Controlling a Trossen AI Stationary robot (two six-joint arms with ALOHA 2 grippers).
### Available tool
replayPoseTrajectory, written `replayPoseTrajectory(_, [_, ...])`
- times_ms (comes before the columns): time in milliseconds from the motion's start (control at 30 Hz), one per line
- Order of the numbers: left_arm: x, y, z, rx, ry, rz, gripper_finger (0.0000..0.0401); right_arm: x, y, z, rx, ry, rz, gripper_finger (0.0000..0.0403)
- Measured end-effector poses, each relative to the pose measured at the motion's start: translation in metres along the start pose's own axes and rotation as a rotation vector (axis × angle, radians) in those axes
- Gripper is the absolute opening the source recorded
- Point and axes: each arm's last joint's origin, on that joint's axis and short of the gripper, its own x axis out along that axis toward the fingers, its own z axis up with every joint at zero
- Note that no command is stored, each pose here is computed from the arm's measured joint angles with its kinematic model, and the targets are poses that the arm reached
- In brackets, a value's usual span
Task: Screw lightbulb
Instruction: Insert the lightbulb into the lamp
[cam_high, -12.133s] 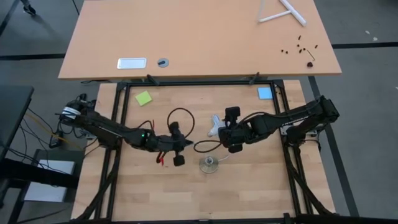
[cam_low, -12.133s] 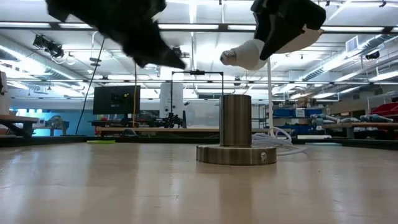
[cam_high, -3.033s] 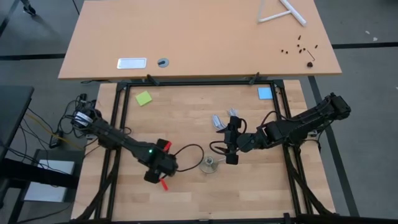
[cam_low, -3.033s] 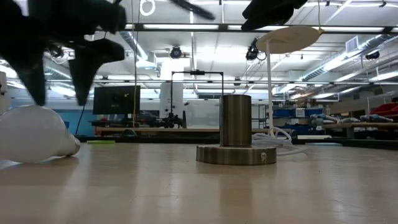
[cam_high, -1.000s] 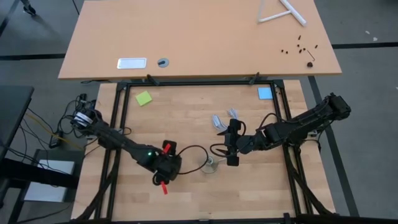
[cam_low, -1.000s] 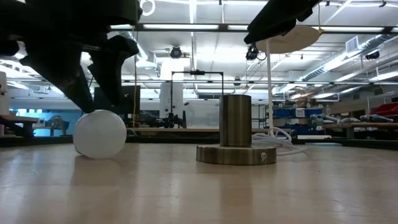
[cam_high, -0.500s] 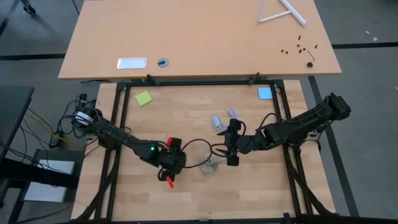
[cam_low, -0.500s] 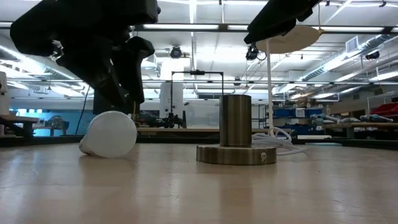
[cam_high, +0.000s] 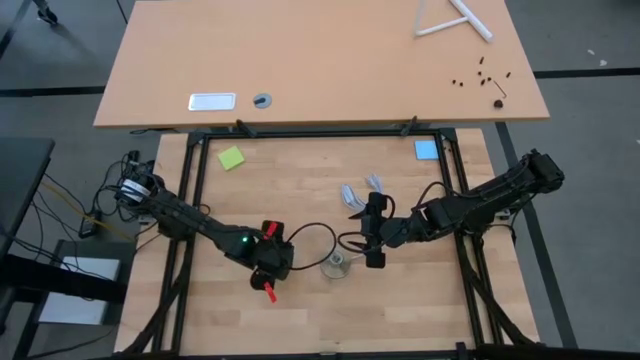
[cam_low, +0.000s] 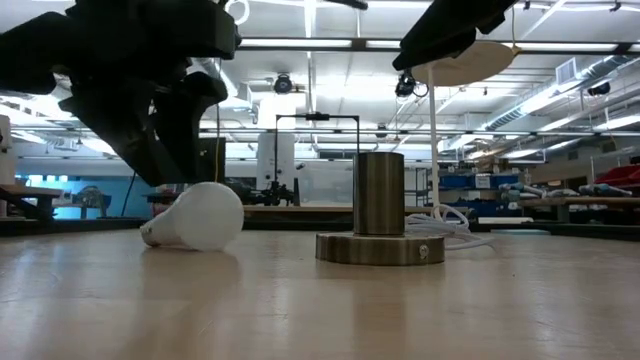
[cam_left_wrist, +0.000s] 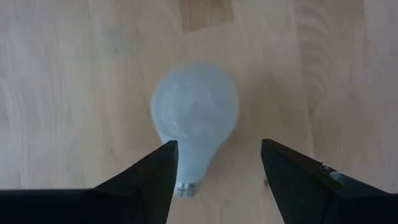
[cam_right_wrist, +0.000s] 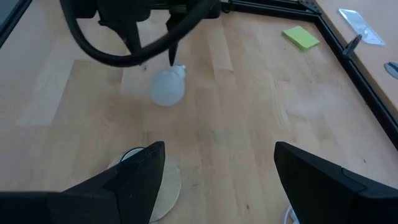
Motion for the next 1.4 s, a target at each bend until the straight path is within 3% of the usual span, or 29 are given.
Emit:
replayPoseTrajectory(233, [0.016, 0.003, -0.02, -0.024, -0.017, 0.044, 0.0235, 0.0, 0.001, 0.0, 0.005, 0.0, 0.003, 0.031])
replayPoseTrajectory(567, [0.014, 0.028, -0.042, -0.167, -0.185, 0.042, 0.0205, 0.0, 0.001, 0.0, -0.011, -0.002, 0.005, 0.031])
replayPoseTrajectory(800, [0.031, 0.048, -0.06, -0.304, -0.177, 0.054, 0.0203, 0.0, 0.002, 0.002, -0.008, -0.02, 0.01, 0.031])
replayPoseTrajectory(1167, [0.036, 0.054, -0.061, -0.324, -0.171, 0.07, 0.0203, 0.0, 0.002, 0.003, -0.003, -0.034, 0.016, 0.031])
replayPoseTrajectory(1400, [0.037, 0.053, -0.061, -0.377, -0.164, 0.02, 0.0204, 0.0, 0.002, 0.003, -0.009, -0.029, 0.015, 0.031])
